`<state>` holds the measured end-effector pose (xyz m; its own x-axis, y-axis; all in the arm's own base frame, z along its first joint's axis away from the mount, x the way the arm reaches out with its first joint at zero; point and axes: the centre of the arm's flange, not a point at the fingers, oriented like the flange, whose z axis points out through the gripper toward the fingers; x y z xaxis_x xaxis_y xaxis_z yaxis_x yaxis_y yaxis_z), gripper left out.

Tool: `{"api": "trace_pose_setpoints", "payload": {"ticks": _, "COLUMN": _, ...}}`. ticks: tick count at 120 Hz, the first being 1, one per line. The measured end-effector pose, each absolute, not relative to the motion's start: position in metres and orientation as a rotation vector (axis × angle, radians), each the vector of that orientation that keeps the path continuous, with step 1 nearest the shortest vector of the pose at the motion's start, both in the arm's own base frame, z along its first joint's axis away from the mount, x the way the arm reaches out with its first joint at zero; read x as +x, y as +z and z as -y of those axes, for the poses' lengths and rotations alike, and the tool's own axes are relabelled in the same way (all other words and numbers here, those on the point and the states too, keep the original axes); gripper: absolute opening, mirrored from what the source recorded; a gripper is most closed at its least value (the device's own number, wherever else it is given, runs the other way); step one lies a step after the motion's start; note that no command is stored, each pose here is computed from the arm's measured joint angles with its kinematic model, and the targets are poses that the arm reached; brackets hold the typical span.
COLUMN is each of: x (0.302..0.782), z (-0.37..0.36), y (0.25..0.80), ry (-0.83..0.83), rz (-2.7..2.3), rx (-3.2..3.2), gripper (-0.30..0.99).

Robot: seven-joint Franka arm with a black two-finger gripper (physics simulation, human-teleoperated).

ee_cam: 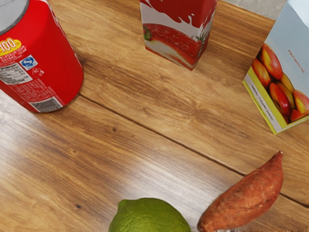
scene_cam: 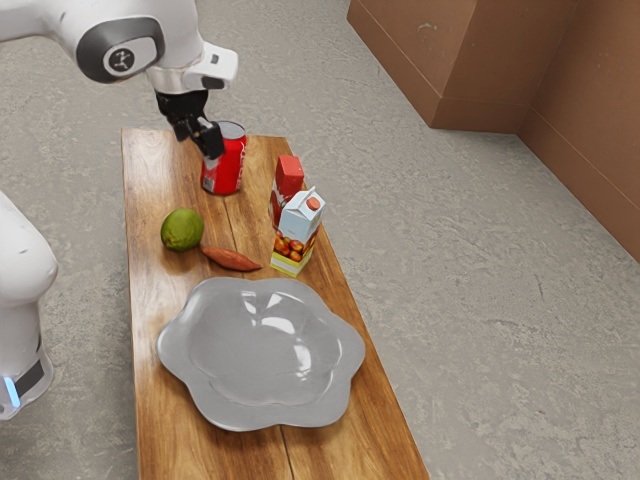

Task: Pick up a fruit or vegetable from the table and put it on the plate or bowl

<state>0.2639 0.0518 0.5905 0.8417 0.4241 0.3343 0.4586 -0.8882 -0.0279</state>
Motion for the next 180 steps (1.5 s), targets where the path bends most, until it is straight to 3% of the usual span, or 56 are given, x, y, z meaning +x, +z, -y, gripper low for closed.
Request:
{"api": "trace_pose_setpoints", "payload": {"ticks": 44, "x": 0.248, "z": -0.038, "y": 0.555, "ry": -0.077, "rz": 0.799, "rx": -3.186, "gripper": 0.67}}
{"api": "trace_pose_setpoints", "payload": {"ticks": 67, "x": 0.246, "z": -0.041, "y": 0.544, "ry": 0.062, "rz": 0.885, "rx": -3.157, "gripper": 0.67}}
{"api": "trace_pose_setpoints", "payload": {"ticks": 180, "x": 0.290, "z": -0.061, "y": 0.505, "ry": 0.063, "rz": 1.013, "rx": -3.010, "gripper": 0.67}}
